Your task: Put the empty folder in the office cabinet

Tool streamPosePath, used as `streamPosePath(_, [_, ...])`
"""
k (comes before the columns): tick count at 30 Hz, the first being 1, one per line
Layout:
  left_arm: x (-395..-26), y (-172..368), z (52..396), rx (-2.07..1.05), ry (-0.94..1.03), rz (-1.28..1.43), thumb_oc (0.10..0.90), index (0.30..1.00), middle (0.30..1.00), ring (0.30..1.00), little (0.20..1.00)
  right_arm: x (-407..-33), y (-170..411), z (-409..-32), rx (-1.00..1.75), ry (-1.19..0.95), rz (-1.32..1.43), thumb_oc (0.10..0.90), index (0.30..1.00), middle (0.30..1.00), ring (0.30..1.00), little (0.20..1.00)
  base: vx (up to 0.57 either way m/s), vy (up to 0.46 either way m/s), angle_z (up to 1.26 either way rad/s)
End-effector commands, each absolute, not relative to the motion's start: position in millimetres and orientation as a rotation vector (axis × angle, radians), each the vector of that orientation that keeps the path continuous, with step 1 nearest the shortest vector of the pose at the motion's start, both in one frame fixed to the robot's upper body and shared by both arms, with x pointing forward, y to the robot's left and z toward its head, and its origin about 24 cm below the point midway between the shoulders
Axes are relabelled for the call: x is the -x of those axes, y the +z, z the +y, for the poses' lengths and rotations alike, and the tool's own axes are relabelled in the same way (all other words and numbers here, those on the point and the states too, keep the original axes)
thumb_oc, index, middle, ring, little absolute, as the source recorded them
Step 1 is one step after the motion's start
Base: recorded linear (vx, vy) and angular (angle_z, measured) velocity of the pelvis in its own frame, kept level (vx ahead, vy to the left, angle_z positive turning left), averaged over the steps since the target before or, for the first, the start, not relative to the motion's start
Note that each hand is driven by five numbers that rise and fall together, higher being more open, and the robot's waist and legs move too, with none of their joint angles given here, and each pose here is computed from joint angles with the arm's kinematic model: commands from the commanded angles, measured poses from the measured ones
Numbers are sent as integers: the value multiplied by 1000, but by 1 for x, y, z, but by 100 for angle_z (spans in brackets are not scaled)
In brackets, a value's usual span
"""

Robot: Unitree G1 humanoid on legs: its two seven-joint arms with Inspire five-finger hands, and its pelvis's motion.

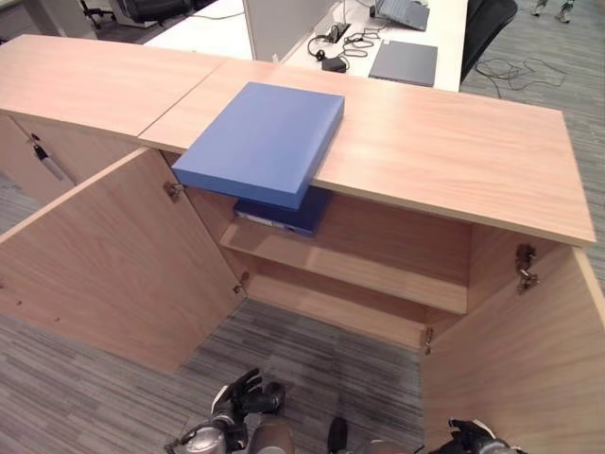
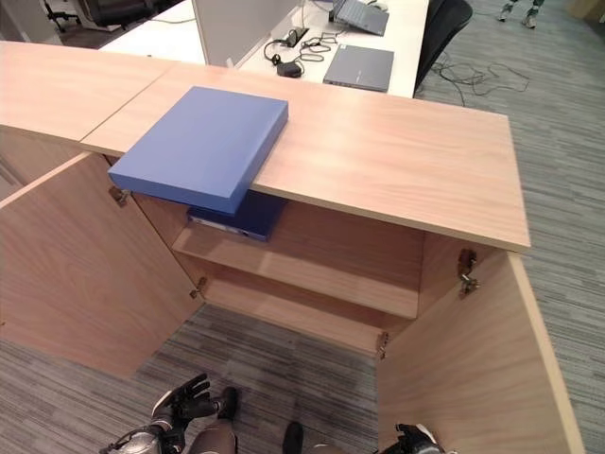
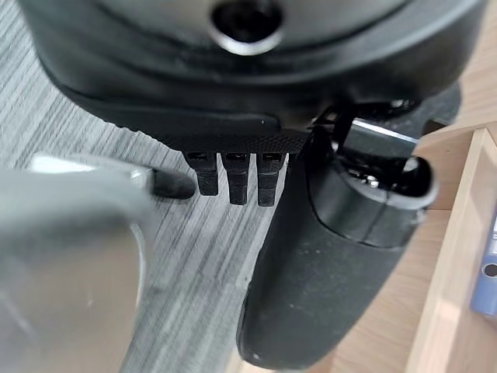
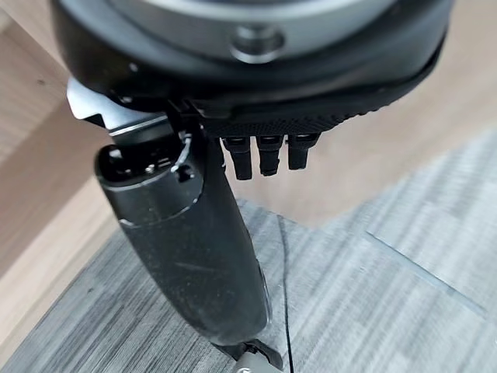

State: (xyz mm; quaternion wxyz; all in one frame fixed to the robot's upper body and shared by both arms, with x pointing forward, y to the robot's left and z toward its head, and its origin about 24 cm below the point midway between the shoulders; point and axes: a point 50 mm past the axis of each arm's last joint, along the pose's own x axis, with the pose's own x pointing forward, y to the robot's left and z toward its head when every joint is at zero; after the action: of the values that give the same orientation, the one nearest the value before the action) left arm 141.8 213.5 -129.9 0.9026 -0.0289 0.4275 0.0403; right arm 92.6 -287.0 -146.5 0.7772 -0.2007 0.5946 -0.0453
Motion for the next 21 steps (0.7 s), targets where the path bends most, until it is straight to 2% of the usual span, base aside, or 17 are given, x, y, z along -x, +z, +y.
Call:
streamPosePath(1, [-178, -99, 227, -61, 25, 693, 800, 900, 900, 900, 900, -84, -142, -304, 440, -160, 1301, 800, 900, 900, 900, 900, 115, 354, -36])
streamPosePath(7, [-181, -92, 235, -21, 84, 659, 800, 900, 900, 900, 900, -96, -145, -288, 408, -120, 1259, 800, 900, 900, 900, 900, 80, 258, -51])
streamPosePath(12, [-190, -73, 243, -1, 105, 574, 800, 900, 900, 900, 900, -117, -143, -275, 385, -91, 1182, 800, 900, 900, 900, 900, 14, 34, -14])
streamPosePath(14, [-194, -67, 244, -13, 109, 540, 800, 900, 900, 900, 900, -115, -144, -274, 372, -101, 1184, 800, 900, 900, 900, 900, 36, -59, 15])
streamPosePath(17, [-209, -23, 258, -113, 180, 327, 800, 900, 900, 900, 900, -100, -148, -273, 366, -121, 1222, 800, 900, 900, 900, 900, 101, -144, 20])
streamPosePath(18, [-210, 0, 265, -217, 219, 220, 800, 900, 900, 900, 900, -91, -151, -270, 353, -142, 1245, 800, 900, 900, 900, 900, 57, -140, 31])
streamPosePath(21, [-208, 20, 272, -356, 286, 130, 800, 900, 900, 900, 900, -80, -156, -263, 344, -136, 1272, 800, 900, 900, 900, 900, 83, -119, 32])
